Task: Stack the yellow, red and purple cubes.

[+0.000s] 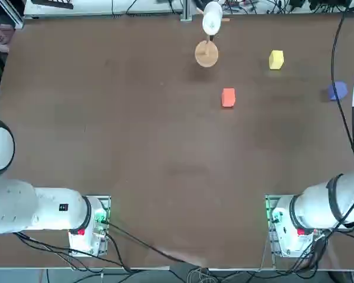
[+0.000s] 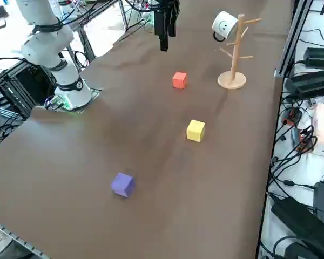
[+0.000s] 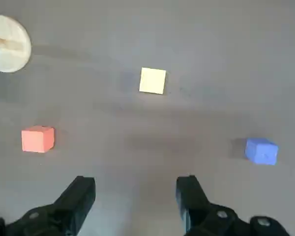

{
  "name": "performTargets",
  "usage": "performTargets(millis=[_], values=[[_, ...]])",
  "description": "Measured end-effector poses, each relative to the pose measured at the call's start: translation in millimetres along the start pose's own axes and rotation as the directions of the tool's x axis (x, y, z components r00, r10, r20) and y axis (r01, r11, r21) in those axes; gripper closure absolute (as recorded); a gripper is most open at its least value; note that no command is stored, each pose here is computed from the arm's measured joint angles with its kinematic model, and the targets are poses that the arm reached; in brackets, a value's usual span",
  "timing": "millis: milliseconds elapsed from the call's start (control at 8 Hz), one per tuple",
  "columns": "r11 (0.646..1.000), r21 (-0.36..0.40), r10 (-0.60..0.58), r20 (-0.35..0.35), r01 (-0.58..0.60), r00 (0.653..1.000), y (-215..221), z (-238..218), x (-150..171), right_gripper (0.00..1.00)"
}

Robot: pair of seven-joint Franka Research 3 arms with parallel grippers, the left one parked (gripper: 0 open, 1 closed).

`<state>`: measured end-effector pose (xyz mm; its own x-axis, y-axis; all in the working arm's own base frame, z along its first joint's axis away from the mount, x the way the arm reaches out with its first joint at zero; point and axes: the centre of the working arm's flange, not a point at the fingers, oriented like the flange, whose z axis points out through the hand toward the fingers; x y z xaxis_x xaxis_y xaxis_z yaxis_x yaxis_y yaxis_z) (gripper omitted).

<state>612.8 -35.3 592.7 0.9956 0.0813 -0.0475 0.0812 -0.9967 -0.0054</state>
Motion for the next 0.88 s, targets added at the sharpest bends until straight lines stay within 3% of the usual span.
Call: performTargets(millis=[875], values=[[1.000,0.002,-0.012,0.014,0.012,1.000,0.5,8.7,4.1,0.00]])
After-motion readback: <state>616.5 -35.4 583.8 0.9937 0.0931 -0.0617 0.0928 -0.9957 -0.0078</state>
